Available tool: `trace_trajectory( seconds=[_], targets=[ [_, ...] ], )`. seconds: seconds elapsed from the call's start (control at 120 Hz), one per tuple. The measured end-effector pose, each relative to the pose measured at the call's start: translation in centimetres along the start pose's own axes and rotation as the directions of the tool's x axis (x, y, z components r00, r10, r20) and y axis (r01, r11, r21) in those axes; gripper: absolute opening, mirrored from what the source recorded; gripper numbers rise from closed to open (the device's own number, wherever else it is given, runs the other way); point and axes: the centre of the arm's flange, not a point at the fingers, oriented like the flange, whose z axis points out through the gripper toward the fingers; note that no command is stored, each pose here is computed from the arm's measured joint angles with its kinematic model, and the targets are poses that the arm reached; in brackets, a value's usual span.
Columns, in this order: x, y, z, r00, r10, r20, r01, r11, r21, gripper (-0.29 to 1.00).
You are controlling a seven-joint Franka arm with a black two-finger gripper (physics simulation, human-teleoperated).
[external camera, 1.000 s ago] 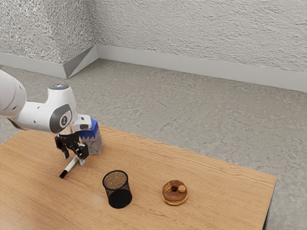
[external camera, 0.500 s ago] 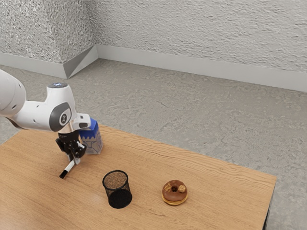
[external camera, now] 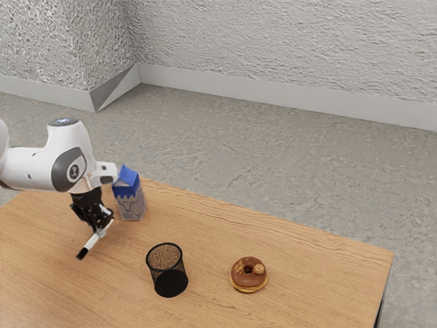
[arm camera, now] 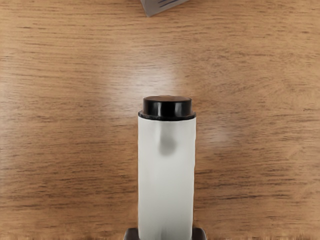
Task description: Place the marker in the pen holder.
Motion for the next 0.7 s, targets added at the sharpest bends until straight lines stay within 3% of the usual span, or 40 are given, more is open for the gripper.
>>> trace_trajectory(
  seconds=[0.083, 0.183, 0.292, 0.442, 0.7],
  targets=[
    [-1.3, 0.5, -2.3, 0.999, 0.001, -0.049, -0.002, 1.000, -0.008, -0.03],
    [-1.2, 1.2, -7.0, 0.977, 0.018, -0.210, -0.015, 1.000, 0.015, -0.03],
    [-0.3, 3.9, -11.0, 0.926, 0.075, -0.369, -0.059, 0.997, 0.053, -0.03],
    [-0.3, 11.2, -14.9, 0.824, 0.208, -0.527, -0.179, 0.978, 0.106, -0.04],
    [0.8, 16.6, -12.3, 0.731, 0.298, -0.614, -0.263, 0.953, 0.149, -0.04]
  ],
)
